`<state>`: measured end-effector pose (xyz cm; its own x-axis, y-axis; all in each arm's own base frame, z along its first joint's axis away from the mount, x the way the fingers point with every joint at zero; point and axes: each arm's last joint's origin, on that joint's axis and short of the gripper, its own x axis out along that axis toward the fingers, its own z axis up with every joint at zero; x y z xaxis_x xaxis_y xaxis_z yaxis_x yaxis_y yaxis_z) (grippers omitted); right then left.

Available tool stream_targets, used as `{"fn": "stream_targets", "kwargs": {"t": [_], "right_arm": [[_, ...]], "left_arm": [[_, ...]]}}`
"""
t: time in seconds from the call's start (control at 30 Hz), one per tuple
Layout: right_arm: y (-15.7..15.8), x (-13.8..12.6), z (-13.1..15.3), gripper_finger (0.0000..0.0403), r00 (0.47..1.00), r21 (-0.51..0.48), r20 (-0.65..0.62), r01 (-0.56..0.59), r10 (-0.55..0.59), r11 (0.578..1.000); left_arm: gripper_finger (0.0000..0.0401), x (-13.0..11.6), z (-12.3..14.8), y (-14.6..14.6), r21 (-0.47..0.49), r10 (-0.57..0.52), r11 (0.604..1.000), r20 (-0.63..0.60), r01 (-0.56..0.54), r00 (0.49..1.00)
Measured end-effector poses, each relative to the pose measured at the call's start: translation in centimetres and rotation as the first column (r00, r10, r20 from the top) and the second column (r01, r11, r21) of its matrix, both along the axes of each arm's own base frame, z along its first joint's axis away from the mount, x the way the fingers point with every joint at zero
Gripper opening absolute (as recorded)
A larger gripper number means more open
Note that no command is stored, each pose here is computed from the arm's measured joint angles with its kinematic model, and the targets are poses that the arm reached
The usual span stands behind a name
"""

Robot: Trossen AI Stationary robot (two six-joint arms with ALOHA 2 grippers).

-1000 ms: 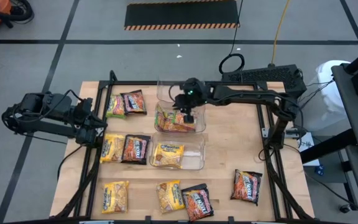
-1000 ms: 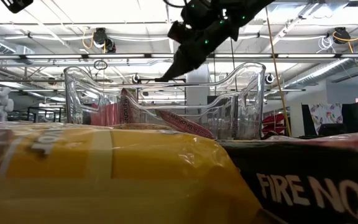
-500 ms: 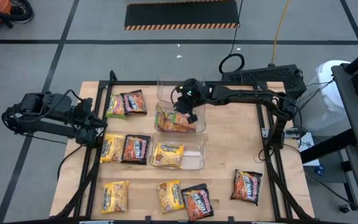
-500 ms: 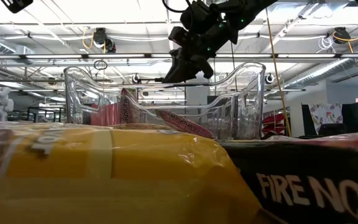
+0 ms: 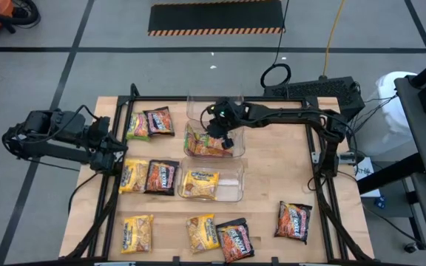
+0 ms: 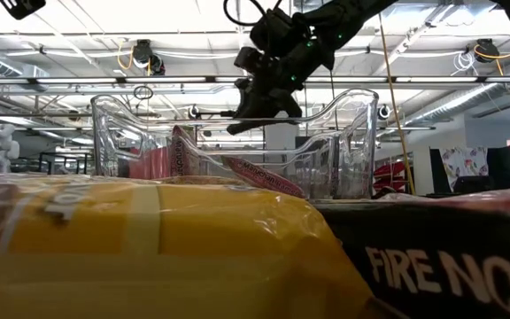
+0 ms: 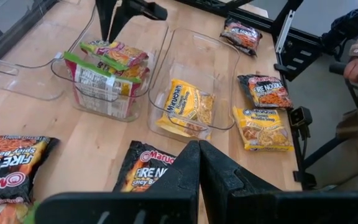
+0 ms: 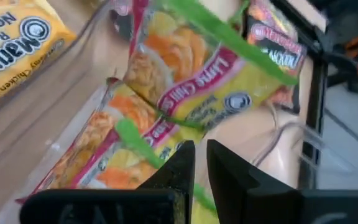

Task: Sort Maruchan noodles
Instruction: Put the black noodle pack into the top transparent bin

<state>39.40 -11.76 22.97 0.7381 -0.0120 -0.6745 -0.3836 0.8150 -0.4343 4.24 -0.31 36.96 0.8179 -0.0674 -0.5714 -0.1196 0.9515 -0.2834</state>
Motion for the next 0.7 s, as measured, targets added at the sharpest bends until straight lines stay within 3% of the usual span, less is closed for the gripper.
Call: {"fn": "stream_targets", "kwargs": {"t": [0.33, 0.7], "right_arm": [[0.7, -0.3, -1.3, 0.0036, 0.99, -0.033, -0.109, -0.091, 0.087, 0.995], [0.6, -0.2, -0.7, 0.0036, 0.997, -0.008, -0.063, -0.038, 0.037, 0.999]], "left_arm": [[0.0008, 0.0, 0.0, 0.0, -0.004, 0.003, 1.0, 0.0, -0.003, 1.0], [0.0008, 0.0, 0.0, 0.0, -0.011, 0.008, 1.0, -0.001, -0.008, 1.0]]}}
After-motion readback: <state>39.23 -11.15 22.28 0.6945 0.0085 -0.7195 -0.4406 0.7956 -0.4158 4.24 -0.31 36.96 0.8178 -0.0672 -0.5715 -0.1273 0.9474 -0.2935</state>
